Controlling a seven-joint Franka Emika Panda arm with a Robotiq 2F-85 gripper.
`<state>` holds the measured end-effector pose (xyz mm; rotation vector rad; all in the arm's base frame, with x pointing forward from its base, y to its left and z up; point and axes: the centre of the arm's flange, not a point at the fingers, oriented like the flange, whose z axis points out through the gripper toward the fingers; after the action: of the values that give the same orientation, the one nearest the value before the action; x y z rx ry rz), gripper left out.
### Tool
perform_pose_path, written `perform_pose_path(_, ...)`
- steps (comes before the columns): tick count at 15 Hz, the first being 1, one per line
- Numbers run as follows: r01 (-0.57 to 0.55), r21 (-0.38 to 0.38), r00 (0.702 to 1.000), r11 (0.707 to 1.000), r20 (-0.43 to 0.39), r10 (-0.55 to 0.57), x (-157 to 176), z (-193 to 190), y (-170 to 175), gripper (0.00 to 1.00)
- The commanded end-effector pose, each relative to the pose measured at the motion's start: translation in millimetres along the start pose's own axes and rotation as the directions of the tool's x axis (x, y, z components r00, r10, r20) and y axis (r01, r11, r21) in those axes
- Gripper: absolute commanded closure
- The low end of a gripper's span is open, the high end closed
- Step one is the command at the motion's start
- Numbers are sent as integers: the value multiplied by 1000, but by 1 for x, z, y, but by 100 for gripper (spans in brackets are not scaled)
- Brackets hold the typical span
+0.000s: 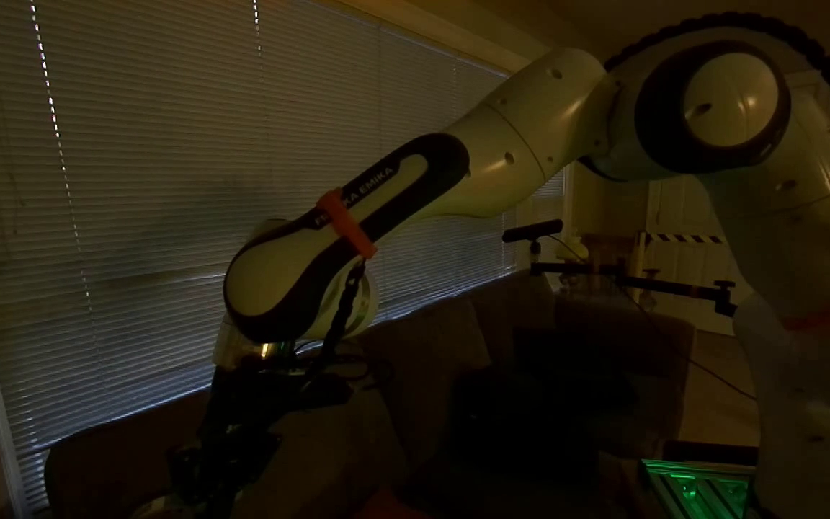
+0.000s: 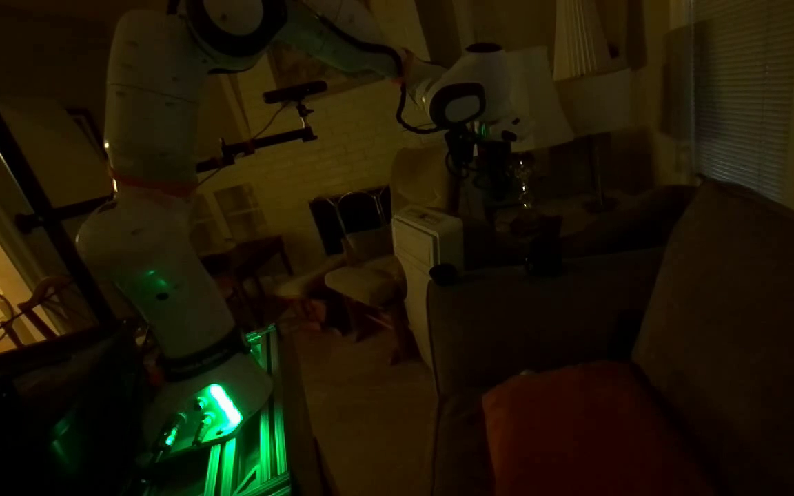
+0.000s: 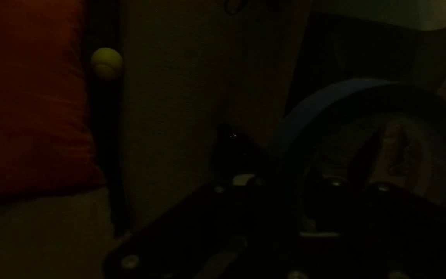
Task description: Move the tape to the right
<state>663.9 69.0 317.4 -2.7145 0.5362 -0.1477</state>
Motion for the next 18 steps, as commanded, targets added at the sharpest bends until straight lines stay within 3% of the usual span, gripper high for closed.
perform_pose_path(1, 0, 0, 1000, 1000, 0, 0, 0, 0, 0, 80)
perform_pose_path(16, 0, 0, 1000, 1000, 0, 0, 0, 0, 0, 80)
perform_pose_path(17, 0, 0, 1000, 1000, 0, 0, 0, 0, 0, 95)
perform_pose_path(18, -9, -5, 1000, 1000, -1, 9, 3, 1, 5, 95)
